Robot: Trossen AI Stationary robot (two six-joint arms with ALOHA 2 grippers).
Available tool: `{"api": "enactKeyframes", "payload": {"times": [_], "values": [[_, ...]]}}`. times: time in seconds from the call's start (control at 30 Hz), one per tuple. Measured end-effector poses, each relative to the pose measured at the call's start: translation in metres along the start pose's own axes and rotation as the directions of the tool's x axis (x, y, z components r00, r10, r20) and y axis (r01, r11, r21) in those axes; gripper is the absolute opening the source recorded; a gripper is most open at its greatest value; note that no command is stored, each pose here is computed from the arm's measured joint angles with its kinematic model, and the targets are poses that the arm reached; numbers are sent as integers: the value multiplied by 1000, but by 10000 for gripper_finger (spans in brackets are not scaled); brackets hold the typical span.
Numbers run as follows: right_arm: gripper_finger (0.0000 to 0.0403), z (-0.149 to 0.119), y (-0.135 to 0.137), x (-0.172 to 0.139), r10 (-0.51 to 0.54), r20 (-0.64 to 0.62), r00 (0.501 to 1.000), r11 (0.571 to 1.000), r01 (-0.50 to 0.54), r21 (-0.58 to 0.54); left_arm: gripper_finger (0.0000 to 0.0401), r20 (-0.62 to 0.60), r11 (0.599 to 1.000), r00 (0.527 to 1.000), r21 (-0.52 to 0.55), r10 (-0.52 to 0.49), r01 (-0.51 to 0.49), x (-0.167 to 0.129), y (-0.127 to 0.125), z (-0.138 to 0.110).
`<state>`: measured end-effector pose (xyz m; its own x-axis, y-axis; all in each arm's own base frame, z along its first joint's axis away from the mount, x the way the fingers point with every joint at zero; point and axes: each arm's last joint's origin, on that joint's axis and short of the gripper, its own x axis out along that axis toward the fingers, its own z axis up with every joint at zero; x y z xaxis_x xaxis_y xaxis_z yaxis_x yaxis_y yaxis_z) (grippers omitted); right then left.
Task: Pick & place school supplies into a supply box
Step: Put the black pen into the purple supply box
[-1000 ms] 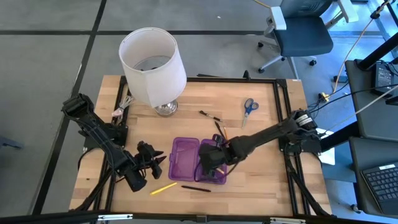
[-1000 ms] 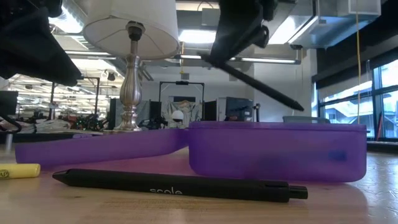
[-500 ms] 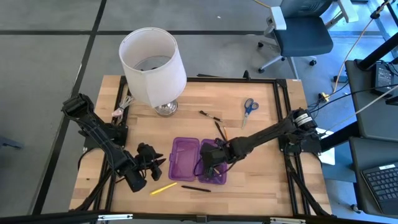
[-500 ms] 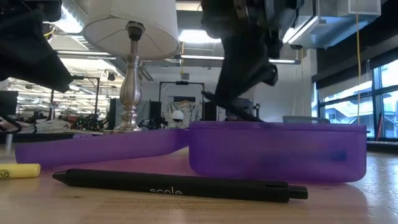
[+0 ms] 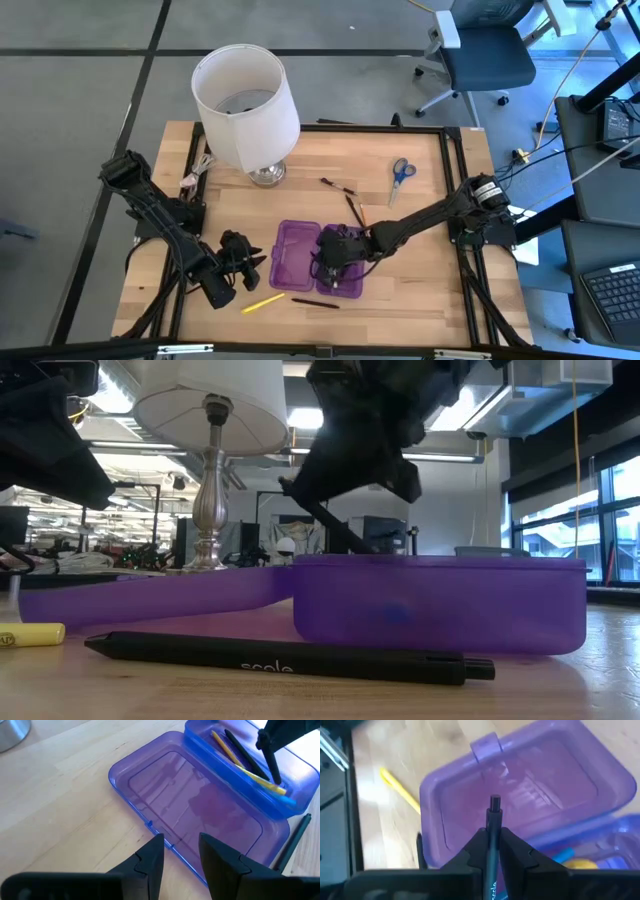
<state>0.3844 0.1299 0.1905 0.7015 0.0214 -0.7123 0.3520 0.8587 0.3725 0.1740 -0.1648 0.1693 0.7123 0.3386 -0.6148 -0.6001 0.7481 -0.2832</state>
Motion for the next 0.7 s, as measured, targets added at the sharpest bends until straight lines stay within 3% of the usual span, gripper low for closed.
{"api": "enactKeyframes", "payload": {"times": [0.2, 0.43, 0.53, 0.7], "values": [[42, 1, 1, 0, 12, 12, 1000, 1000, -12, 11, 116, -3, 1000, 1000, 0, 0, 0, 0, 0, 0], [42, -4, -6, -1, -107, 14, 994, 994, 107, 35, 116, -3, 1000, 1000, 0, 0, 0, 0, 0, 0], [43, -4, -8, -1, -164, 44, 986, 984, 160, 85, 116, -4, 1000, 1000, -1, -1, 1, 0, 0, 0], [43, -7, -7, -2, -171, 41, 984, 971, 161, 179, 116, -40, 1000, 999, -3, -4, 4, 0, 0, -1]]}}
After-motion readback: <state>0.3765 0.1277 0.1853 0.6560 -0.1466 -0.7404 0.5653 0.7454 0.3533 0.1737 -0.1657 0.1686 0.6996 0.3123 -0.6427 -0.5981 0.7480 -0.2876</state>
